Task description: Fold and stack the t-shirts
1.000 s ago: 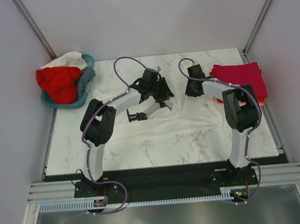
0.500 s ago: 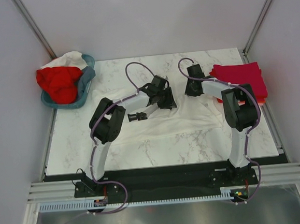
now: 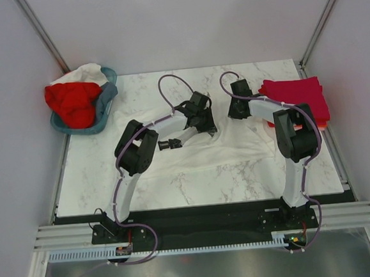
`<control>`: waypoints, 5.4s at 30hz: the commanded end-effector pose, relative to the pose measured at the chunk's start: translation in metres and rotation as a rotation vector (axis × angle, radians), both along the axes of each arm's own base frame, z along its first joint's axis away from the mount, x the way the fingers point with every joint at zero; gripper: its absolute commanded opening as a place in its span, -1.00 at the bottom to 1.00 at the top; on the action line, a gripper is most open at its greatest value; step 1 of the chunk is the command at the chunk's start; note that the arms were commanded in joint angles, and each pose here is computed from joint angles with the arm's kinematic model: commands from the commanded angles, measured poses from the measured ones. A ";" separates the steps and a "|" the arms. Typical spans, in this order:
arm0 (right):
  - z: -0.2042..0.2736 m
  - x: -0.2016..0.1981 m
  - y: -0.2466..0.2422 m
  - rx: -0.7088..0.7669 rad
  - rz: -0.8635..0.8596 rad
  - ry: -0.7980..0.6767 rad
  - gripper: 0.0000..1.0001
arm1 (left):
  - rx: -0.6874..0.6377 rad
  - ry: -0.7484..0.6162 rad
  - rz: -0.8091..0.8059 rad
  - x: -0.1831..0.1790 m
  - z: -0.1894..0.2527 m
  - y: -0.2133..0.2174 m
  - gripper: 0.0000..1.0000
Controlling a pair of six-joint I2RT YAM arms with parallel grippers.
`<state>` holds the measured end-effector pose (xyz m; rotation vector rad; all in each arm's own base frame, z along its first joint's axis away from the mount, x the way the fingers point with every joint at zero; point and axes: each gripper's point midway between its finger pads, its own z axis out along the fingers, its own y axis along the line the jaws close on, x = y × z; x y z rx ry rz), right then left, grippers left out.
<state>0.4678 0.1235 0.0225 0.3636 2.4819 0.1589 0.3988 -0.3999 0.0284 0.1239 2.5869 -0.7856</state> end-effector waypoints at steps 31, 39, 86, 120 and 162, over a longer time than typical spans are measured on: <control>-0.010 -0.002 -0.008 -0.010 -0.019 0.034 -1.00 | 0.118 -0.169 0.198 0.011 0.040 0.053 -0.92; -0.002 0.000 -0.009 -0.008 -0.021 0.017 -0.94 | 0.144 -0.209 0.218 0.006 0.054 0.072 -0.03; -0.004 0.153 -0.046 -0.088 -0.023 -0.139 0.07 | 0.177 -0.382 0.539 0.097 0.121 0.294 0.28; 0.065 0.162 -0.065 -0.007 0.051 -0.276 0.37 | 0.162 -0.320 0.659 0.144 0.104 0.344 0.81; 0.003 0.147 -0.061 -0.216 0.132 -0.128 -1.00 | 0.468 -0.226 0.727 0.185 0.042 0.392 0.11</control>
